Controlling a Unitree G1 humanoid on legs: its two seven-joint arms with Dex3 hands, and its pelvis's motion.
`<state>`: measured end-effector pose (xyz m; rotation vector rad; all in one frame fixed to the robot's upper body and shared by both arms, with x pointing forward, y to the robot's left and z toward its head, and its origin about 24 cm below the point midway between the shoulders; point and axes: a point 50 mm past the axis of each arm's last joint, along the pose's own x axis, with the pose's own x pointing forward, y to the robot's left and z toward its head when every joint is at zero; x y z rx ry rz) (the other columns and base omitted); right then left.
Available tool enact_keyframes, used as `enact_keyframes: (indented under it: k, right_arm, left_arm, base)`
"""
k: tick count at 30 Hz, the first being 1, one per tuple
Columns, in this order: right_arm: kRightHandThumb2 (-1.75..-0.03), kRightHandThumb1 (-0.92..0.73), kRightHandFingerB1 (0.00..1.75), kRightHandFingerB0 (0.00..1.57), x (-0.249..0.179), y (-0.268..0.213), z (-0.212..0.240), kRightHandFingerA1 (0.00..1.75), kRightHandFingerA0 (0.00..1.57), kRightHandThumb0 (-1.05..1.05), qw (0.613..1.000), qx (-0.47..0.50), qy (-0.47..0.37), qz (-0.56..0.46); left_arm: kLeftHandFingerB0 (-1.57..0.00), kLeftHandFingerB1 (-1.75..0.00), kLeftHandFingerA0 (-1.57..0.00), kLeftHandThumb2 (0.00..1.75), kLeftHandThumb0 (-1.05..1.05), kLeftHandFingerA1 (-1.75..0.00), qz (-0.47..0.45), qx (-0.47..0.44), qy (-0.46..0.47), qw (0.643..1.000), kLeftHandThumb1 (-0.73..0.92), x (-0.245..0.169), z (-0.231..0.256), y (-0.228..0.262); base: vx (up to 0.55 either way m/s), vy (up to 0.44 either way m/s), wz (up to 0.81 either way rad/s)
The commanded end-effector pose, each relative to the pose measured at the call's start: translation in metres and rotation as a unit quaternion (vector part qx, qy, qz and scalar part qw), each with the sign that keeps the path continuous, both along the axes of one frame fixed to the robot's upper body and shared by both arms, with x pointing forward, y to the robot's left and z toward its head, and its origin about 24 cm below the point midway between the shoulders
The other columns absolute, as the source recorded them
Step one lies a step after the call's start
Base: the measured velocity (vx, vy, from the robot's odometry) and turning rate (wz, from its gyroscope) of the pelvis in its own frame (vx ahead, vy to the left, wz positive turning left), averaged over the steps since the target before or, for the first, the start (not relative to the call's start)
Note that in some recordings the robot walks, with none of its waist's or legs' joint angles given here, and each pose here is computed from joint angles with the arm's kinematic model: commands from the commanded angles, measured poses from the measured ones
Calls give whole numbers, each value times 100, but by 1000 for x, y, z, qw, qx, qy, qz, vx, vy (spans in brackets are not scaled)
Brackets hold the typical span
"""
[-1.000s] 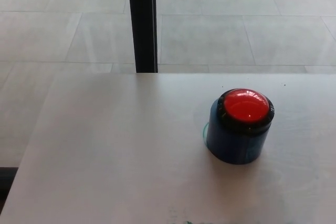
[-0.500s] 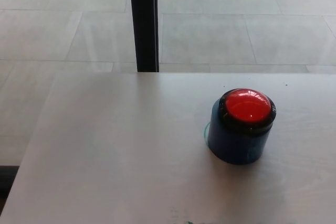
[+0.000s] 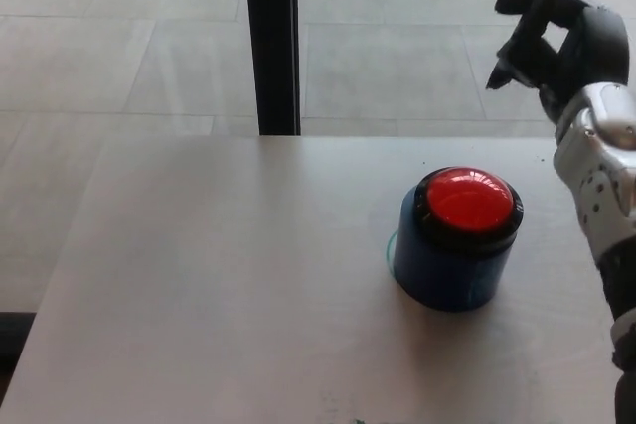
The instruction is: The robot uses its right hand to press the red button kept in the middle of the desk
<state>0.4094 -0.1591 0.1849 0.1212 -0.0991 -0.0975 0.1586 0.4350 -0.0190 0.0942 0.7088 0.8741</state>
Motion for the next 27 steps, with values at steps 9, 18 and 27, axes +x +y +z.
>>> enact_keyframes:
  k: [9,18,27]
  right_arm:
    - [-128,-45,146,80,-11,13,-42,175,96,-20,996,-70,34,38]
    - [-132,-43,150,82,-16,12,-50,175,98,-21,995,-87,35,46]
    - [-128,-46,151,78,-24,11,-59,175,99,-21,994,-80,40,55]
  left_arm:
    - [-14,-89,-24,110,-53,-118,3,3,2,1000,92,-1,0,0]
    - [-20,-95,-29,108,-54,-125,9,1,-2,1000,92,0,0,0]
    - [-17,-93,-25,111,-53,-120,-1,4,1,1000,92,-2,1,1]
  base:
    - [0,0,0]
    - [0,0,0]
    - [0,0,0]
